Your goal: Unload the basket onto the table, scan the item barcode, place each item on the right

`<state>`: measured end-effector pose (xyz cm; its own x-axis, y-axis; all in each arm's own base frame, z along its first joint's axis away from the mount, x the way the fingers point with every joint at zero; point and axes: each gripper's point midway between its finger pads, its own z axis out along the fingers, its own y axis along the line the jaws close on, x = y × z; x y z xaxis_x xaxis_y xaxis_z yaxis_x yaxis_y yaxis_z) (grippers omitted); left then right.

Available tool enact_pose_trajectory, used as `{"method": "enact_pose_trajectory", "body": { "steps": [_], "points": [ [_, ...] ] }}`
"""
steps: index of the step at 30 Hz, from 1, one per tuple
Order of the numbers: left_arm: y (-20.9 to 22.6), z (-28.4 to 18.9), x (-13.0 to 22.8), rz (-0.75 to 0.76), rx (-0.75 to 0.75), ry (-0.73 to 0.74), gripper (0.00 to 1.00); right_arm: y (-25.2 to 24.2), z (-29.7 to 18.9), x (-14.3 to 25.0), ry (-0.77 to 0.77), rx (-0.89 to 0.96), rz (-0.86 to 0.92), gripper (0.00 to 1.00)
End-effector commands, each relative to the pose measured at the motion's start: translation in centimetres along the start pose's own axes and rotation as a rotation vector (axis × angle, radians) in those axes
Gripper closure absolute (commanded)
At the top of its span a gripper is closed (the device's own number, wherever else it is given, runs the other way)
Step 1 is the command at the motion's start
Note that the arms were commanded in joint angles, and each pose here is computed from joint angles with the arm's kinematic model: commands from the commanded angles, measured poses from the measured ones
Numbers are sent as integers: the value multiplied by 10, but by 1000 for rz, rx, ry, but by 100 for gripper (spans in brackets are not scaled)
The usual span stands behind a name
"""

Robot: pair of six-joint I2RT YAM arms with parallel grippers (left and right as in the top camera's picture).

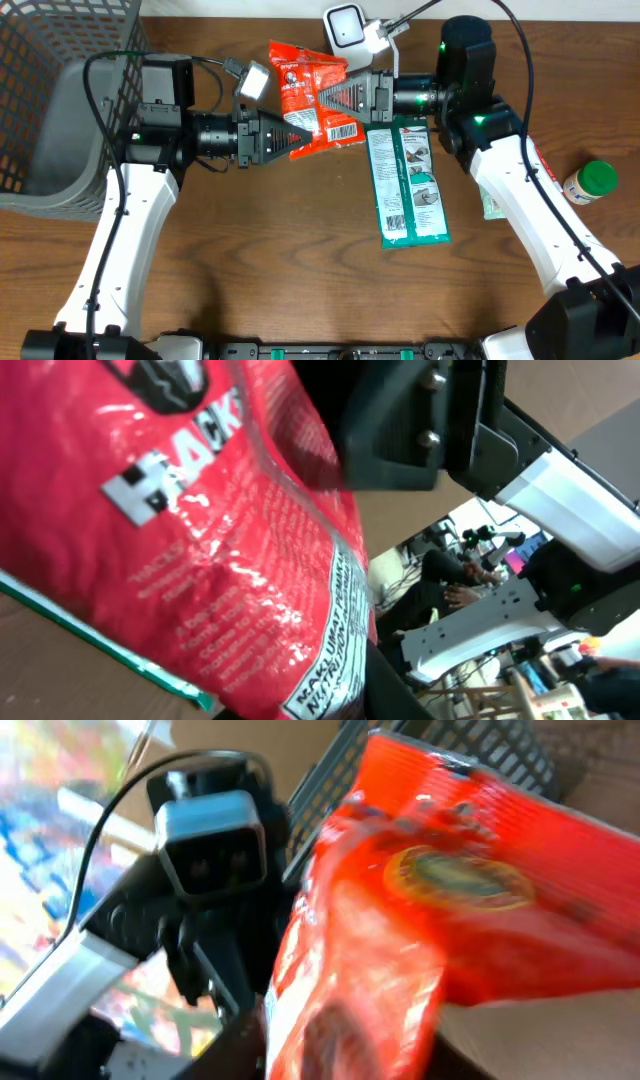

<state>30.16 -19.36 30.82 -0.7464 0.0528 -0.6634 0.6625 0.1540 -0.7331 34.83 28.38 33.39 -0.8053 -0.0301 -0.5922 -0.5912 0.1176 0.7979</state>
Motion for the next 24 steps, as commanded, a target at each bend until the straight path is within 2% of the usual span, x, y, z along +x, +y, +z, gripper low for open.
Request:
{"method": "enact_pose_trajectory", "body": {
  "steps": [1,4,14,15,24],
  "points": [
    [-14,0,-2,-40,71,4,81,21,-6,7,44,-71,-62,61],
    [-29,-2,-1,-45,159,11,81,17,-12,7,46,-68,-51,59],
    [-29,-2,4,-154,158,23,81,9,-39,4,38,-81,-25,56],
    [-29,-1,5,-155,160,25,85,9,-40,4,36,-80,-25,56],
    [-47,24,20,-84,223,99,85,5,-40,10,48,-72,14,56]
  ]
}}
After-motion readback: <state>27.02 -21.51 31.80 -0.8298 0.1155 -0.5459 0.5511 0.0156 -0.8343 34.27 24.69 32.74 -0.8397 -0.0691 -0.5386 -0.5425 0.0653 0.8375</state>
